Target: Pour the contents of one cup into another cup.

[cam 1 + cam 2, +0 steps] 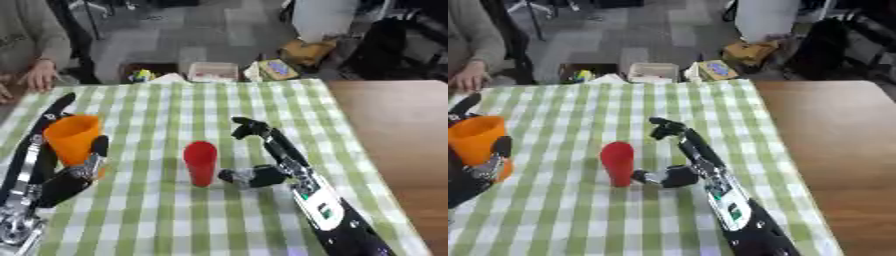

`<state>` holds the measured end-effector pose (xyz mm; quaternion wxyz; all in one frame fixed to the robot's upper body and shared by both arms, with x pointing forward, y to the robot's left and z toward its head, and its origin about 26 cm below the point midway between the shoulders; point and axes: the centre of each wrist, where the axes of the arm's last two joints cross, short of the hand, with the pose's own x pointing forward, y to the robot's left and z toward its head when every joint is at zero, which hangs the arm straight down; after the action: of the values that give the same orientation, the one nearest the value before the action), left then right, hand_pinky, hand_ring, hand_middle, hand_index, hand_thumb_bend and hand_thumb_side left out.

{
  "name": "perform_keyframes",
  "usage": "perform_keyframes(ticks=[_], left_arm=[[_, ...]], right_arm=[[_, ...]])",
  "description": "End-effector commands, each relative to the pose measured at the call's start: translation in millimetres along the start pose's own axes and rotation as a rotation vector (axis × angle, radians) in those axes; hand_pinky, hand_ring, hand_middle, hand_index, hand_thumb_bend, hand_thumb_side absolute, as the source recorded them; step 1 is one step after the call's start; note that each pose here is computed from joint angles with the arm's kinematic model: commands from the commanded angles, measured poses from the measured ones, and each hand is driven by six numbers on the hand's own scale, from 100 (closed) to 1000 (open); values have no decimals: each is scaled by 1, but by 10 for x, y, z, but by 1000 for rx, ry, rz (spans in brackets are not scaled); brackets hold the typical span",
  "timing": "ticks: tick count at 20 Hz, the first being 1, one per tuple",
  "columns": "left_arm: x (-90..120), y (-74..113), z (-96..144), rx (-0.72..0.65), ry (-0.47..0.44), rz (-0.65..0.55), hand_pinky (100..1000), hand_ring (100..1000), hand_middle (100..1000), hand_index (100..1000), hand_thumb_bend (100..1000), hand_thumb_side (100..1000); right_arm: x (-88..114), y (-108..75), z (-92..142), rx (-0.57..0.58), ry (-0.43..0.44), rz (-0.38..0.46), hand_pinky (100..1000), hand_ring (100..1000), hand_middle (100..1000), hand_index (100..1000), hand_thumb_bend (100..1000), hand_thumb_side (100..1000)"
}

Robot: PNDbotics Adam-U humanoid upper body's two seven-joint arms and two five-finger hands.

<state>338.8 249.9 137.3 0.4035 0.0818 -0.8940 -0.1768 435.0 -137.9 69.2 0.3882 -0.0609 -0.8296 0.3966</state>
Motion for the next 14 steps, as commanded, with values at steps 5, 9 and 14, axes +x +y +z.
perform_keyframes(ticks=[5,9,14], left_arm=[[156,50,-56,-15,-39,17,100,241,474,953,100,324],[181,38,-65,-20,-45,28,100,241,473,953,100,326],[233,19,-86,-28,-62,44,100,240,472,953,100,331]], right_arm=[[28,78,-132,42,-16,-4,812,677,656,925,716,443],[47,111,-185,51,-15,-19,808,672,648,922,715,447],[69,128,-241,53,-14,-31,806,668,644,920,716,449]])
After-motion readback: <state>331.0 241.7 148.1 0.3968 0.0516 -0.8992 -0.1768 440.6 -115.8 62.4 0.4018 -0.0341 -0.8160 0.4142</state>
